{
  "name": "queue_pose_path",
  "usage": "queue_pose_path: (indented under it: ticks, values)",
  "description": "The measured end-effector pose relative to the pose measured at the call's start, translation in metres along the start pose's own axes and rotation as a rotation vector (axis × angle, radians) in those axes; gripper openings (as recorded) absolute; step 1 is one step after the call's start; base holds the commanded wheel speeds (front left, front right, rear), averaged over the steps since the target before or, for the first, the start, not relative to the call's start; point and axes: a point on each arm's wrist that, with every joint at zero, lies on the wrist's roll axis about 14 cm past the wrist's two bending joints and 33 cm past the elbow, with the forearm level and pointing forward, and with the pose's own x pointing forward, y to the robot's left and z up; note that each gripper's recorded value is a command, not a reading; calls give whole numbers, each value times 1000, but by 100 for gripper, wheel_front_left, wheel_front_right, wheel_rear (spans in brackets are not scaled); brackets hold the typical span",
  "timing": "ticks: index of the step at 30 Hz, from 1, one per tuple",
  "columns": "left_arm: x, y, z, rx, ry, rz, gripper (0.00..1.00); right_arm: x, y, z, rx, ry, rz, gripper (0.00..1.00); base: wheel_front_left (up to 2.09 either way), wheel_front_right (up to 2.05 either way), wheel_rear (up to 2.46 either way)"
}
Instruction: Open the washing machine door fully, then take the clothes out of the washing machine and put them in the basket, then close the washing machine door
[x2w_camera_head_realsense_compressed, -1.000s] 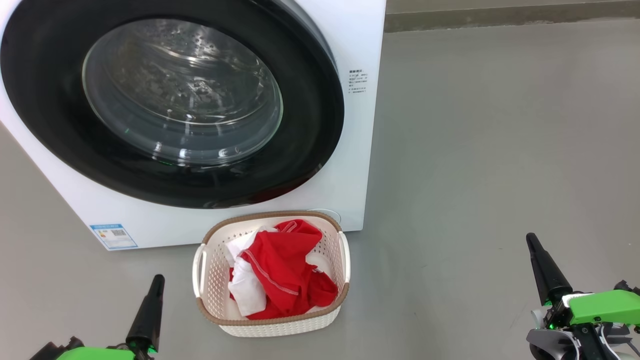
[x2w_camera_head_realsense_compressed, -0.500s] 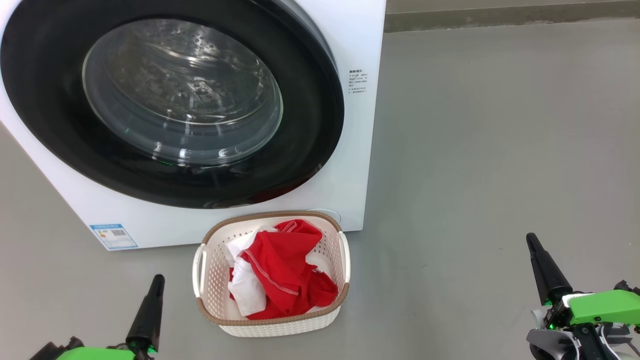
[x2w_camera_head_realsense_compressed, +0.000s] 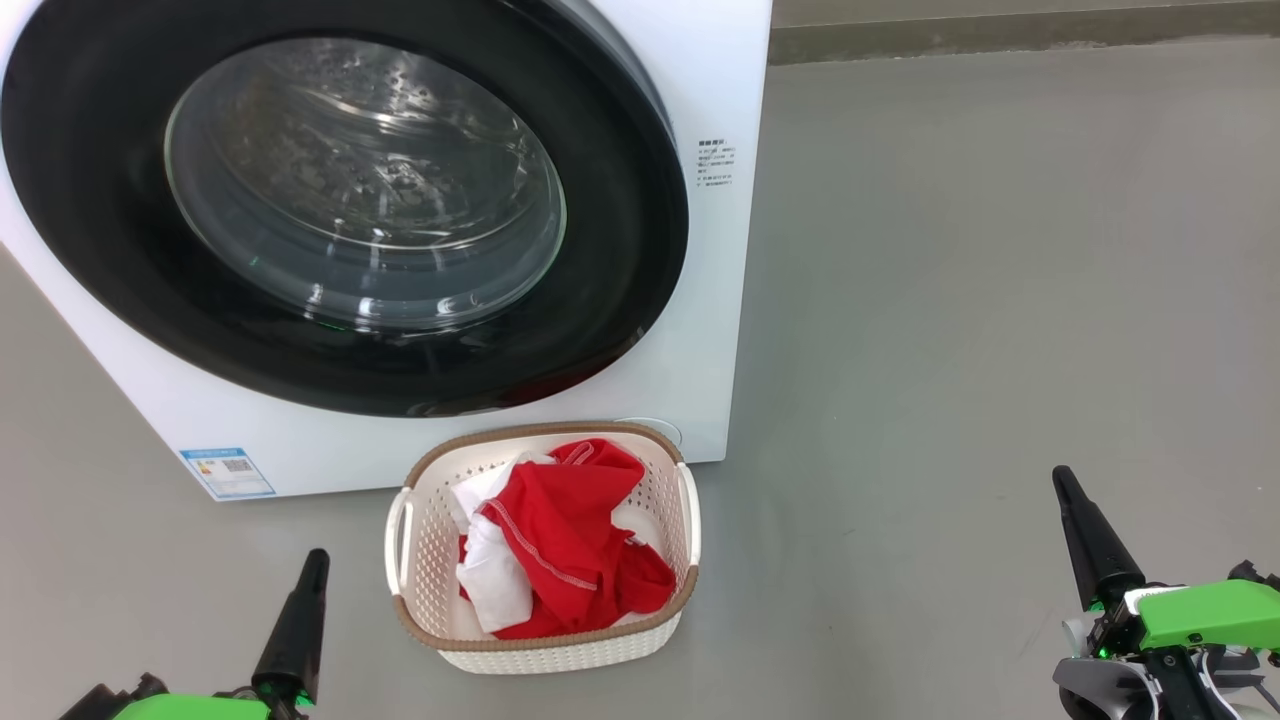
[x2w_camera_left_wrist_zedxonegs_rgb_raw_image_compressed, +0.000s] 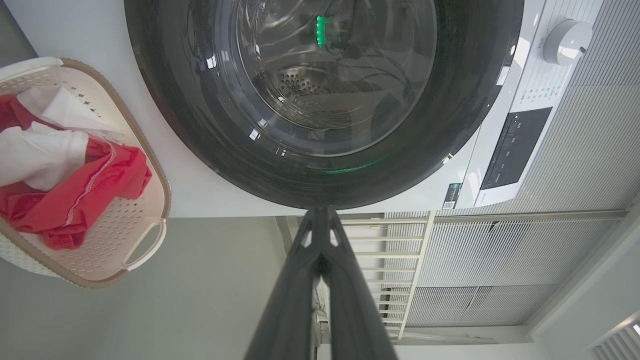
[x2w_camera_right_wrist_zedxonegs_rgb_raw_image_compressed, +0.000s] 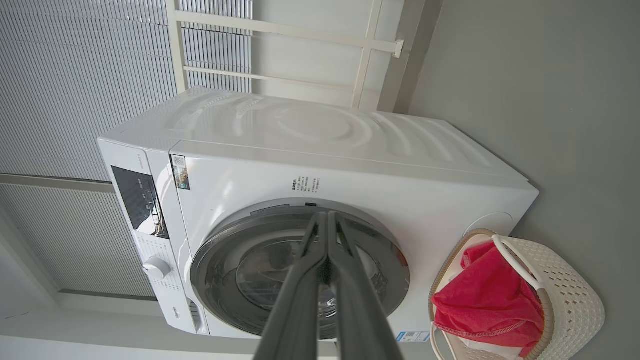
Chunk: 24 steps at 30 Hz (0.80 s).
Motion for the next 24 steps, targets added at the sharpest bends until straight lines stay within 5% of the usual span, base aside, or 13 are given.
queue_pose_path:
  ticks: [24]
  values:
    - [0,0,0,0,0,0,0,0,0,0,0,0,0,0,0,0,0]
